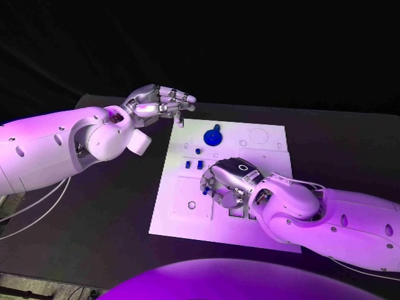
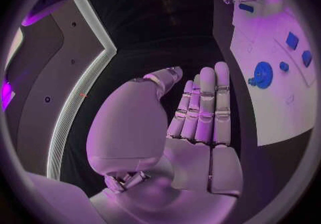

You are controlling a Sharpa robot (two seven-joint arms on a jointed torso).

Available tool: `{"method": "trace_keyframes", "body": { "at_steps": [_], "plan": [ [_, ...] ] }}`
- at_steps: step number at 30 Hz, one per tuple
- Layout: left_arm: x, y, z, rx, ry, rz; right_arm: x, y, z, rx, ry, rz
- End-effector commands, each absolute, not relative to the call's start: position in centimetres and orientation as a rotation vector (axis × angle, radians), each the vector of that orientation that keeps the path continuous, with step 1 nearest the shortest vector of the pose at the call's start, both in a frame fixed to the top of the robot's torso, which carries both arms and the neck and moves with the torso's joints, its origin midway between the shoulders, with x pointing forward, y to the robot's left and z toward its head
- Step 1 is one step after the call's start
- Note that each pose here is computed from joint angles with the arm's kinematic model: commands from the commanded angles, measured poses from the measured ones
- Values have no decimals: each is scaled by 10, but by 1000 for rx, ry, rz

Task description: Assemble the parts on the task board

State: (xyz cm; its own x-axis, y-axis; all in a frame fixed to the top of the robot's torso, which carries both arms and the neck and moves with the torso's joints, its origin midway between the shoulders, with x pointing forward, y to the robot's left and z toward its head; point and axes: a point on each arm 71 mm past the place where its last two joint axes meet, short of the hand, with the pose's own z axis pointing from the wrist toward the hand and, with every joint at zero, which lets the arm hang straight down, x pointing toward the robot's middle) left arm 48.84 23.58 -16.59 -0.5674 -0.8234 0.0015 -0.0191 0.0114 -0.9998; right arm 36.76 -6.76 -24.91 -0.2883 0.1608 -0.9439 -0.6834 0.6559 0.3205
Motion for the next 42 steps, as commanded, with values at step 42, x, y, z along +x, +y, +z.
{"method": "trace_keyframes", "body": {
  "at_steps": [42],
  "plan": [
    [489,236,-166,-877,1670,-1646,360,-79,-241,-386,1634,853]
  ]
}}
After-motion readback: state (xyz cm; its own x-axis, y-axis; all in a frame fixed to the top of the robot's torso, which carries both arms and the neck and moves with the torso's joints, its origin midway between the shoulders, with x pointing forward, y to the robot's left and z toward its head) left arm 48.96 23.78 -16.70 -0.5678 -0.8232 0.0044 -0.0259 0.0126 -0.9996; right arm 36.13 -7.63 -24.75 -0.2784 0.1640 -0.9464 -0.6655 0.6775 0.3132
